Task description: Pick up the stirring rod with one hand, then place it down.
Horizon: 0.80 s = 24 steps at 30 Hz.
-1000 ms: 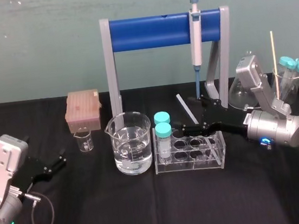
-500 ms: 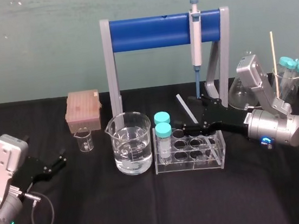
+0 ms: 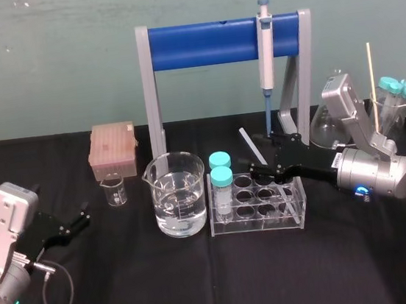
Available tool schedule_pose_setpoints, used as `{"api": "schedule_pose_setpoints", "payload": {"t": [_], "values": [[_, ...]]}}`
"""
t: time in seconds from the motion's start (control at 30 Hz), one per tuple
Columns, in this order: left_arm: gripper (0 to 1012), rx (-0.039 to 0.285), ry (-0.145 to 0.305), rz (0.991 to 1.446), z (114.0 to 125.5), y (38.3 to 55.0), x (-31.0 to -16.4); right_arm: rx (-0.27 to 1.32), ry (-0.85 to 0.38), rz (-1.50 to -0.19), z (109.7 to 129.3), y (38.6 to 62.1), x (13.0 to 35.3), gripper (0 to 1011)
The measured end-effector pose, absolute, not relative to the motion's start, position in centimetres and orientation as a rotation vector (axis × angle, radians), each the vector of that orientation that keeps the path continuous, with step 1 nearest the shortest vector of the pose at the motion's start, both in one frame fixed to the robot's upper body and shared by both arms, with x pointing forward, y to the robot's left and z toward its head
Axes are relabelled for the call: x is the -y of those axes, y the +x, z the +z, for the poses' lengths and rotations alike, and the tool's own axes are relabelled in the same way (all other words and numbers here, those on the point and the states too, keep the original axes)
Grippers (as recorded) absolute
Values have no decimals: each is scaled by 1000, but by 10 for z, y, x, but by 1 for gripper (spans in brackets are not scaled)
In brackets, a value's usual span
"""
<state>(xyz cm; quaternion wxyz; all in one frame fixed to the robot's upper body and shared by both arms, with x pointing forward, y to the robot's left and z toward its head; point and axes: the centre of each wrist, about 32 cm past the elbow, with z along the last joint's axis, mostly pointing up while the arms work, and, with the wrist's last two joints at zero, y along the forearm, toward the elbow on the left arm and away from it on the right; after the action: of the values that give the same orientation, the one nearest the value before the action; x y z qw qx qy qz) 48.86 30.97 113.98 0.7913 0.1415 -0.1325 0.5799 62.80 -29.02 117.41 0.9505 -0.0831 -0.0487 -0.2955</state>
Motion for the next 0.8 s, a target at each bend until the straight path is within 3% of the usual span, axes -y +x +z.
{"api": "schedule_pose_setpoints", "payload": {"t": [0.27,0.43,0.73,0.8], "values": [[1000,285,305,1248,1140,489,-310,99,-169,-601,1174,628,290,508],[1000,285,304,1248,1140,489,-310,99,-169,-602,1174,628,290,303],[1000,285,304,1248,1140,489,-310,100,-169,-602,1174,628,290,72],[1000,285,304,1248,1140,489,-310,100,-169,-602,1174,628,290,72]]}}
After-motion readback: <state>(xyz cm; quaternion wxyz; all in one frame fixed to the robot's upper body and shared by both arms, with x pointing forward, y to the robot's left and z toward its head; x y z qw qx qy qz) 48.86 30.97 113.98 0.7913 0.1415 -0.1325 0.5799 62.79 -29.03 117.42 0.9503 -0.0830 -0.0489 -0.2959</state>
